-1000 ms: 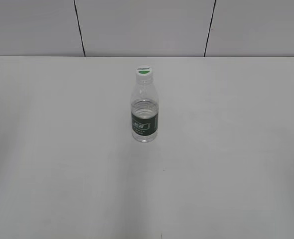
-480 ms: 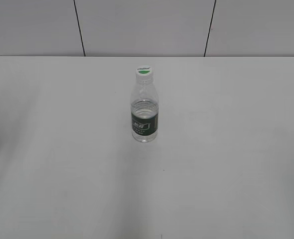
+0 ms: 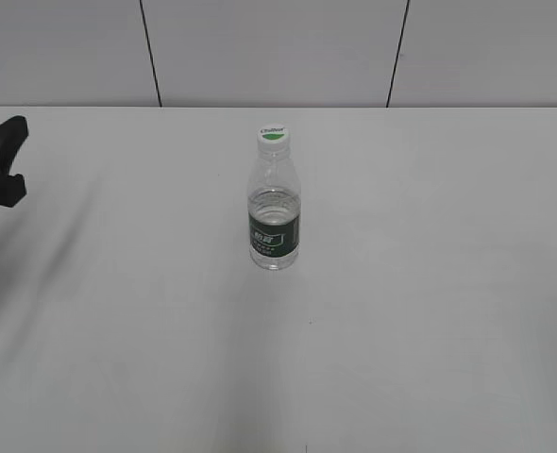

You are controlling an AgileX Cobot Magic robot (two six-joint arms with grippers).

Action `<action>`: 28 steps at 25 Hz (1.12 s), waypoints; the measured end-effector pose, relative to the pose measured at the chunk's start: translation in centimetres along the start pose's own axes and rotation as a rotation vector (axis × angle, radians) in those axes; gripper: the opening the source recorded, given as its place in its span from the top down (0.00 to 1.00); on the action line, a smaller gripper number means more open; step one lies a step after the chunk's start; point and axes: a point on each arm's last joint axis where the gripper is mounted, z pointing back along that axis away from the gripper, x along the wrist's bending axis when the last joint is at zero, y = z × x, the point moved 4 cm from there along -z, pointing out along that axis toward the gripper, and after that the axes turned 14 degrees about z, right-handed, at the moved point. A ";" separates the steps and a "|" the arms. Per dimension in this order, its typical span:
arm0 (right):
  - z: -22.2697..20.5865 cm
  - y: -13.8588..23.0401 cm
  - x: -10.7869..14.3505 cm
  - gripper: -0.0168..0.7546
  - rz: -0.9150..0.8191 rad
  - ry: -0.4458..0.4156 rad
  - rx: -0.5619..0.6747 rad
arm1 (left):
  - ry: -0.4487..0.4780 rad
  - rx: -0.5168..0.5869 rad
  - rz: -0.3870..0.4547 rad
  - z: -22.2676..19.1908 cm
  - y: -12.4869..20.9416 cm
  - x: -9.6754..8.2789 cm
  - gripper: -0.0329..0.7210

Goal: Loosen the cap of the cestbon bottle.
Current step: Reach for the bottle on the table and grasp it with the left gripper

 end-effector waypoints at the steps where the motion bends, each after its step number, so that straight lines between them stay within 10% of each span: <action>1: 0.0 0.0 0.0 0.22 0.000 0.000 0.000 | 0.021 0.004 0.010 -0.2 0.4 -0.2 0.36; 6: 0.0 0.0 0.0 0.22 0.000 0.000 0.000 | 0.127 0.044 0.126 -0.8 2.2 -1.4 0.36; 28: 0.0 0.0 0.0 0.22 0.000 0.000 0.000 | 0.606 0.256 0.085 -5.4 9.6 -5.2 0.18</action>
